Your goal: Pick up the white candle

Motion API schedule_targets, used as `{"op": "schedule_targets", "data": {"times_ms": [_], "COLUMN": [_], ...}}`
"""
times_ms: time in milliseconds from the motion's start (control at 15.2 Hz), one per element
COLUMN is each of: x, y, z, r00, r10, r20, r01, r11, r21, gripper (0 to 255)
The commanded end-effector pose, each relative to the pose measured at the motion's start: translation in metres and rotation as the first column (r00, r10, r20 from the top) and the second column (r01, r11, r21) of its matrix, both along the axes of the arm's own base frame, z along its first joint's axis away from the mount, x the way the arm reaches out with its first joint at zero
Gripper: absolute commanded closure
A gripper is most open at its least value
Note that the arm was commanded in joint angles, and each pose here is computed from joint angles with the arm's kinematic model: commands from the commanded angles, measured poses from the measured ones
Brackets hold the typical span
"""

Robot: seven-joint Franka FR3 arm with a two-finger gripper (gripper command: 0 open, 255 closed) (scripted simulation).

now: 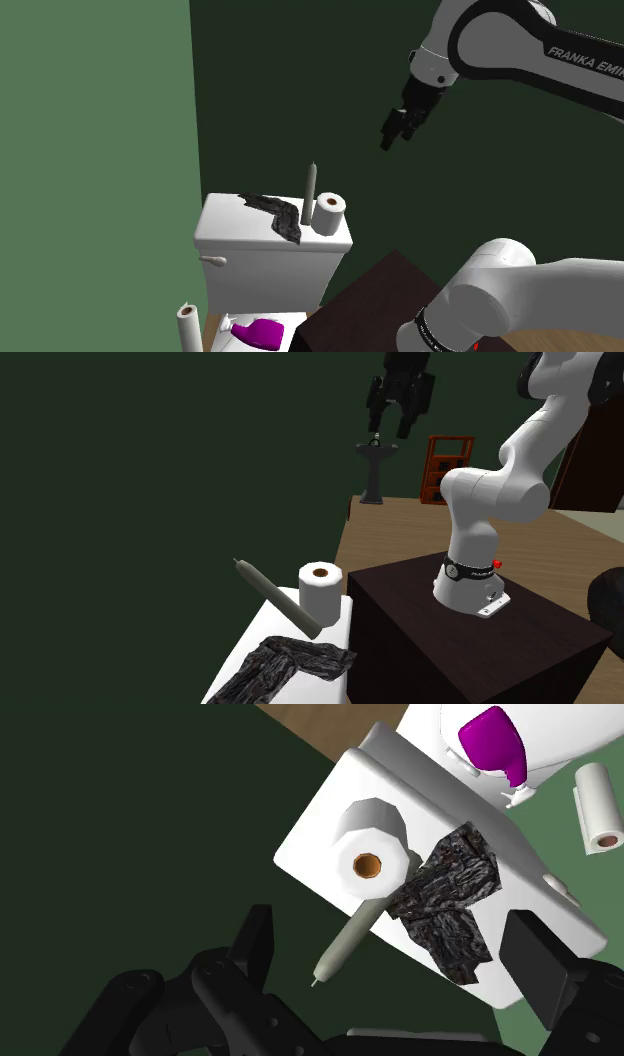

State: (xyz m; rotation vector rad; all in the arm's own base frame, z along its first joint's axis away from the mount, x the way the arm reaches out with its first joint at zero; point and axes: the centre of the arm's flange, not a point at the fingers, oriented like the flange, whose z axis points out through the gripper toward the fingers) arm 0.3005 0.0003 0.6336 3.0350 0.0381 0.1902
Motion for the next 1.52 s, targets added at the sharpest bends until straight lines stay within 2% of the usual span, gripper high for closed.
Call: {"op": "schedule_targets", "data": {"times_ms": [0, 330, 726, 1056, 1452], "x": [0.0, 0.028, 0.065, 0.099, 0.143], "y": [0.0, -0.006, -0.012, -0.018, -0.026], "z": [0.0, -0.056, -0.122, -0.174, -0.235], "r00": [1.0, 0.994, 0.971, 0.939, 0.886], "r10": [0.0, -0.093, -0.207, -0.302, -0.413], "r20": [0.0, 0.057, 0.119, 0.164, 0.208], "r01": [0.0, 0.09, 0.193, 0.272, 0.357], "r11": [1.0, 0.995, 0.974, 0.945, 0.897], "r21": [0.0, 0.052, 0.121, 0.182, 0.26], "gripper": [0, 0, 0, 0, 0]}}
